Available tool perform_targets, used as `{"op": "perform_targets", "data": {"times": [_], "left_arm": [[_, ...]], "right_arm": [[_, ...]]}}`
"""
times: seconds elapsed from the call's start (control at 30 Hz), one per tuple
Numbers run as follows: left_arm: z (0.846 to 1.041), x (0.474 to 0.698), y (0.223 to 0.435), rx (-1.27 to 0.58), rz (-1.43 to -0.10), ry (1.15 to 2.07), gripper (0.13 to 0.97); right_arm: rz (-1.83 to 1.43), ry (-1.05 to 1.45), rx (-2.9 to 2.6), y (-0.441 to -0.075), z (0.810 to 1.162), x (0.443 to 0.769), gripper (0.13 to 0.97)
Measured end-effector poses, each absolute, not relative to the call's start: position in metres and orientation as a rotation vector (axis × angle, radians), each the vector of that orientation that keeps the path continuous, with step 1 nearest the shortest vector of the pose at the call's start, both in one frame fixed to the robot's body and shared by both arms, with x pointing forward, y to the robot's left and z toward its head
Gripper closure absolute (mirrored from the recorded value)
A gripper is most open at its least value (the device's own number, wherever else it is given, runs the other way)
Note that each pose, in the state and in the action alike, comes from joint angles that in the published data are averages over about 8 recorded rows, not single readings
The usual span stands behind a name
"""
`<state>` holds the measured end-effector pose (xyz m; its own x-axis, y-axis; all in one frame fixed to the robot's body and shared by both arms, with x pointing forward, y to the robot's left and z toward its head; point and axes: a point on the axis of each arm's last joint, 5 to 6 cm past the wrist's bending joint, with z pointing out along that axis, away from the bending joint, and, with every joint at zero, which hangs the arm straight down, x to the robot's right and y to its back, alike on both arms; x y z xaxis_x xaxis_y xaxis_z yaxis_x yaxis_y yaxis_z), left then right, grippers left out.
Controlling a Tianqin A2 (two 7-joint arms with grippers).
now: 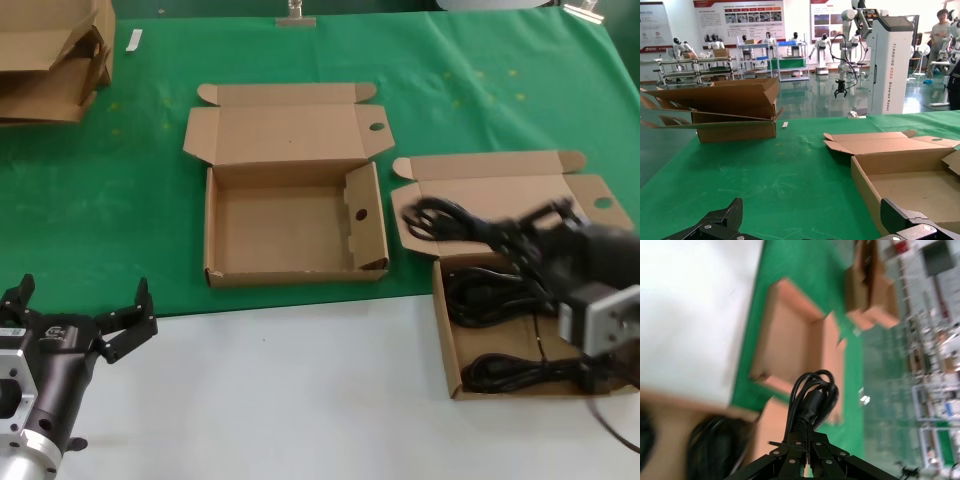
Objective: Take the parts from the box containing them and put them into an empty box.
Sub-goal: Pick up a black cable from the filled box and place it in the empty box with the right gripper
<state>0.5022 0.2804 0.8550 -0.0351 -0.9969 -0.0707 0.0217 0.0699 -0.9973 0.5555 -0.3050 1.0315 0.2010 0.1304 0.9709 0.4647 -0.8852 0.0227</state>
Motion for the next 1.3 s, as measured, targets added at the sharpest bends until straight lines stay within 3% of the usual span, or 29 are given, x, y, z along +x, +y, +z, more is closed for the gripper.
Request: {"op": "perform_targets", "data": {"times": [0.2,0.4,0.73,1.3], "left_arm": [[0.855,0.502,0.28,-1.125,-1.193,1.253,0.132],[0.855,0.502,0.28,-1.125,-1.193,1.253,0.132],[0.855,0.502,0.28,-1.125,-1.193,1.253,0.132],[0.855,0.502,0.28,-1.125,-1.193,1.253,0.132]], "right_arm": [[-1.799,-0.635,-2.074,-0.261,1.053,0.562,0.945],[-1.827,-0.697,-2.009,-0.212,1.065,0.589,0.946],[-1.782,-0.746,-2.059,-0.147,1.051,0.647,0.946],[-1.743,-0.732,-2.133,-0.123,1.028,0.686,0.946]]}}
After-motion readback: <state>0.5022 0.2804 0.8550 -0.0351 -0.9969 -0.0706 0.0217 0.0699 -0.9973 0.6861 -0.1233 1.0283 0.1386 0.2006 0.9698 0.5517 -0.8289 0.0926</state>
